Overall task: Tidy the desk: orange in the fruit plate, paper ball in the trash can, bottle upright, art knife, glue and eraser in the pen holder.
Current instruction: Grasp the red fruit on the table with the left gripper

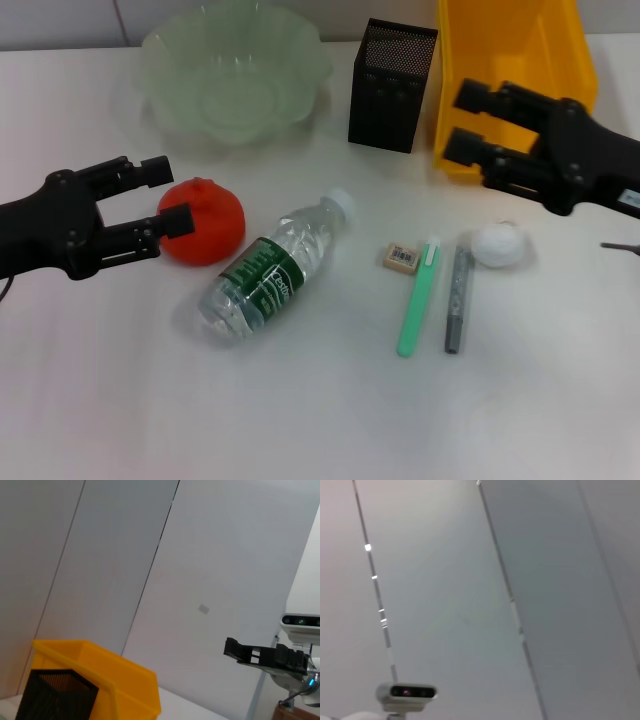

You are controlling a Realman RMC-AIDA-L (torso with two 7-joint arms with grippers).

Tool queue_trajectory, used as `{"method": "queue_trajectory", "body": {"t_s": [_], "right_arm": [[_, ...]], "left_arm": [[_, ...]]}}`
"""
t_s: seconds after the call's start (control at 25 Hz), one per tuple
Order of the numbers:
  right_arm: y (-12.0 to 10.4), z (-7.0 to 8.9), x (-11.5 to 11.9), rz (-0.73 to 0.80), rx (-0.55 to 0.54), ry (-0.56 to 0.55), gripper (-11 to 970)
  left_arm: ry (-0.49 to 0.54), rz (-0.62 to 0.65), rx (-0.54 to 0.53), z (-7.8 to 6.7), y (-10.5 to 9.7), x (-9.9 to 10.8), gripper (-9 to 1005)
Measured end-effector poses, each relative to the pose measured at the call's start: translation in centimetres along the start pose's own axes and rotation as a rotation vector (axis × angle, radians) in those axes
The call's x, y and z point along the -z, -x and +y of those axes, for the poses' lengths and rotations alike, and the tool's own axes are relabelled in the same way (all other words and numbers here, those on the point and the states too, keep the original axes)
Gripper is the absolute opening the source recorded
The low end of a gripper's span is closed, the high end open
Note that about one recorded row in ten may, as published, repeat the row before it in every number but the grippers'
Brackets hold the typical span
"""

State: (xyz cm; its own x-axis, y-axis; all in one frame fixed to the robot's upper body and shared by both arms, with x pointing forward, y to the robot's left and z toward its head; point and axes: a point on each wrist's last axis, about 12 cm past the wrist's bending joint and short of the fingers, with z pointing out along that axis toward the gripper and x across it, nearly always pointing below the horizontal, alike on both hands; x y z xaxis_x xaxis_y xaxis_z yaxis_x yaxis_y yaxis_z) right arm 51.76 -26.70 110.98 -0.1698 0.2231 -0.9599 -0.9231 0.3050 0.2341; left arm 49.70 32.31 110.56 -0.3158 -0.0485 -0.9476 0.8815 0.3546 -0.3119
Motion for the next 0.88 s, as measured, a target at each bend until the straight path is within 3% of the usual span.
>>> {"method": "queue_trajectory", "body": {"t_s": [0.2,0.4,0.64,0.88], "right_arm": [[-1.6,0.3,2.2,-0.054,0.025,-0.127,720],[-2.9,0.8,4.1,-0.074,0.01,-0.227,721],[-3.3,1.2,5.3,-0.079,-0.002,-0.272,721],[-3.6,1.2,5.2,-0.078,-0.011,-0.273,721]], "left_arm": [[0.007,0.06,0.04,0.4,-0.2,-0.5,778],[0.102,0.151,0.018,1.6,-0.5,-1.5,777],[0.226,0.238,-0.057,3.5,-1.8,-3.2,776],[0.278,0.254,-0.109,4.4,-3.2,-4.6,775]]}}
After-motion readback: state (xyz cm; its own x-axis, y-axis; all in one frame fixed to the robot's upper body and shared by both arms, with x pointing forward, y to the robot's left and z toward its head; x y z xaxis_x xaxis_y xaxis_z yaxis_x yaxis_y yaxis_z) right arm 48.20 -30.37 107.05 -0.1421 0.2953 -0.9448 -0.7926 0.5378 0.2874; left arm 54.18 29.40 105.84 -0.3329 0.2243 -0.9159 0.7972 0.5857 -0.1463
